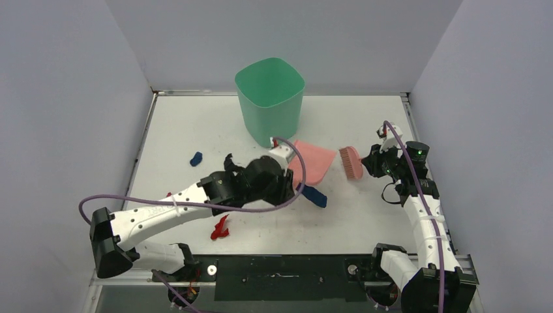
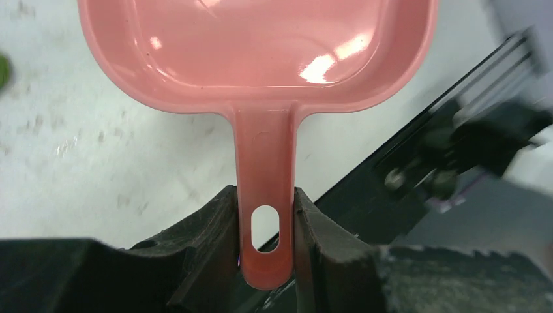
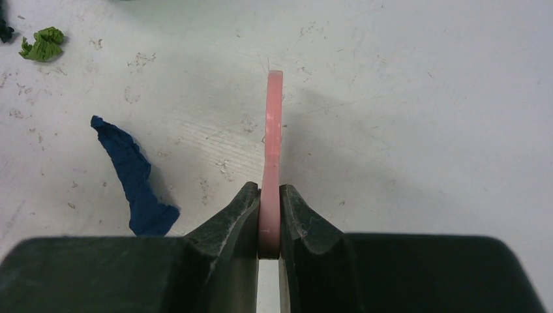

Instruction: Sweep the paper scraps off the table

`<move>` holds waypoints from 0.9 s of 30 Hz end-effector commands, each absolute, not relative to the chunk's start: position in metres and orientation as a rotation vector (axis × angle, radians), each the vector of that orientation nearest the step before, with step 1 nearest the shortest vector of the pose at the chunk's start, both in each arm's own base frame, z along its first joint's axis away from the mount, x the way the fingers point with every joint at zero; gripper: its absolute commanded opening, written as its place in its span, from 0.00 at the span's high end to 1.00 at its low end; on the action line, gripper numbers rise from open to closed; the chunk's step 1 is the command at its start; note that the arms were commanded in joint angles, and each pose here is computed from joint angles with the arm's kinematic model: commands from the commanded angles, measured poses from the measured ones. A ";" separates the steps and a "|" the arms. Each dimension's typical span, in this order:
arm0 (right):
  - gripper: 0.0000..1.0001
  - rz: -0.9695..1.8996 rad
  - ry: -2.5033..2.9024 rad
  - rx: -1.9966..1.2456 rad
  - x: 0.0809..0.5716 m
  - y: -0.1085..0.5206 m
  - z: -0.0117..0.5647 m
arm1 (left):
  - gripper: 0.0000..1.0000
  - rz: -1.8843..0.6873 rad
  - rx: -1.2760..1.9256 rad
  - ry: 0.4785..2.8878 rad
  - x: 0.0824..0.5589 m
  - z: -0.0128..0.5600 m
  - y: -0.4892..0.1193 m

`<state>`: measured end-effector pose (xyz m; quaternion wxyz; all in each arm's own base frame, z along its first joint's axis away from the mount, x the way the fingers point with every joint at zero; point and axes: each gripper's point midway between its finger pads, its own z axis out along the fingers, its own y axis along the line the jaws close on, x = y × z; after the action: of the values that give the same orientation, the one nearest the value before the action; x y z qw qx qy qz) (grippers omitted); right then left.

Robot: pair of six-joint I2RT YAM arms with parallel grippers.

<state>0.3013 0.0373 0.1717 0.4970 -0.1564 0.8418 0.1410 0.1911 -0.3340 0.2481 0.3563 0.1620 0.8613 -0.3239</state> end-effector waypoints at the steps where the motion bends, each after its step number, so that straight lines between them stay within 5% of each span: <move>1: 0.95 0.340 1.975 -0.406 0.309 0.039 0.186 | 1.00 -0.348 0.539 2.355 0.161 0.174 -0.274; 15: 0.95 0.341 1.982 -0.410 0.309 0.039 0.183 | 1.00 -0.383 0.646 2.427 0.088 0.073 -0.254; 27: 0.95 0.348 1.998 -0.409 0.310 0.038 0.178 | 0.54 -0.408 0.605 2.263 0.085 0.067 -0.261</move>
<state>0.3022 0.0372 0.1678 0.4913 -0.1563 0.8449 0.1426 0.0766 -0.2404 0.0426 0.3110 0.2748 0.9031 -0.1103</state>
